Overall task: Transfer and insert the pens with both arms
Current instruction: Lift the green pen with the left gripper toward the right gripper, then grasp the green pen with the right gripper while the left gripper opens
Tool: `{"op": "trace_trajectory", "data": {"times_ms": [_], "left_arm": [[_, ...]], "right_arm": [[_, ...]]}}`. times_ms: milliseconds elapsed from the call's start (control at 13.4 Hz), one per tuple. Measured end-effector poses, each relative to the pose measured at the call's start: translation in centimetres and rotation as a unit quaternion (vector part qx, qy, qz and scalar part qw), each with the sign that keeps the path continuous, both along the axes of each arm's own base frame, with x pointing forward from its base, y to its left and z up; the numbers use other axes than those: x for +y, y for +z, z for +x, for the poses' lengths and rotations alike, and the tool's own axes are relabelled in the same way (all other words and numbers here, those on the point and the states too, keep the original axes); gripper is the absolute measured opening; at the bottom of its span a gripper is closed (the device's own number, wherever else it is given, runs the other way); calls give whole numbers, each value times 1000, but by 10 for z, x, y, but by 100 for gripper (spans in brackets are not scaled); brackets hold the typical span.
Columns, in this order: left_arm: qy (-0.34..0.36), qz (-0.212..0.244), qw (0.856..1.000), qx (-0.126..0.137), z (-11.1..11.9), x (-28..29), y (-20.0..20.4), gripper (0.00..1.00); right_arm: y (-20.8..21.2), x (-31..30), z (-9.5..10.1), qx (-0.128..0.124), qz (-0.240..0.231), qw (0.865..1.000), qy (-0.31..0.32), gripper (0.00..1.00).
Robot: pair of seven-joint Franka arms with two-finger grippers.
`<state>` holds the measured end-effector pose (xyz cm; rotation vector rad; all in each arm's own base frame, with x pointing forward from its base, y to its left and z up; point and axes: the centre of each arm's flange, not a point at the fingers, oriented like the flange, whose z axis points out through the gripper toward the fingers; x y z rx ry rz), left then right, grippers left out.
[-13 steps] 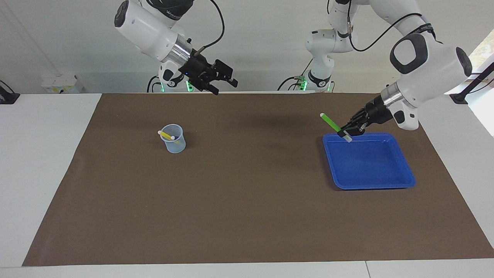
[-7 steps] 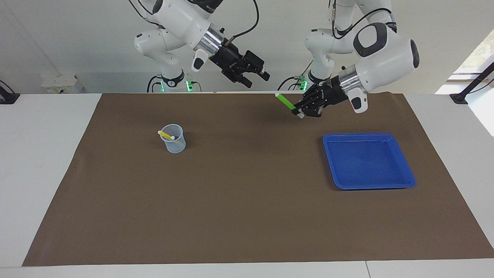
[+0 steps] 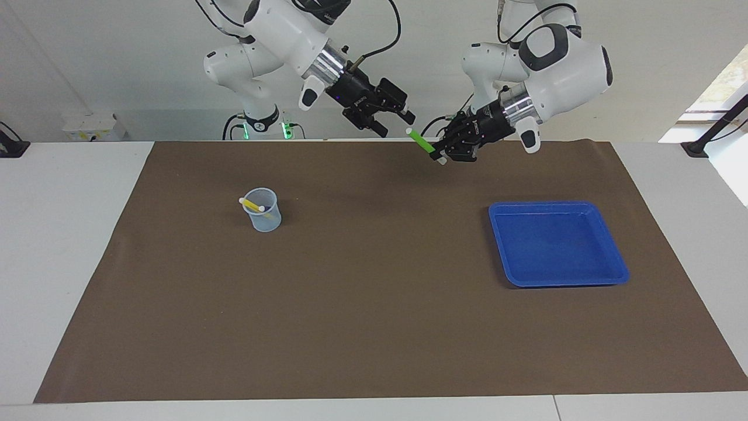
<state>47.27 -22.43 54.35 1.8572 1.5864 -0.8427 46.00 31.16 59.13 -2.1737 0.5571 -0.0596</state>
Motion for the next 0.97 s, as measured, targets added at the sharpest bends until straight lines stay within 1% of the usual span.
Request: {"op": "trace_trajectory", "data": {"times_ms": [149, 223, 372, 521, 669, 744, 818, 967], "left_arm": [[-9, 2, 1000, -3, -6, -14, -3, 17], [-13, 2, 1000, -3, -9, -19, -4, 17], [-15, 2, 1000, -4, -10, -21, -3, 17], [-15, 2, 1000, -5, -10, -21, -3, 17], [-14, 1, 1000, -5, -10, -20, -3, 17], [-12, 1, 1000, -6, -9, -19, -2, 17], [-11, 0, 1000, -7, -9, -17, -1, 17], [-11, 1, 1000, -10, -9, -15, 1, 17]], "right_arm": [[0, 13, -7, -13, -2, 1000, 7, 100], [-1, 18, -11, -20, -10, 1000, 17, 100], [-3, 20, -13, -31, -29, 999, 27, 96], [-4, 20, -13, -41, -36, 998, 37, 89], [-6, 20, -13, -45, -40, 997, 46, 65], [-8, 19, -12, -44, -43, 997, 49, 52], [-10, 18, -12, -41, -46, 997, 51, 42], [-14, 17, -13, -36, -55, 996, 62, 19]]}}
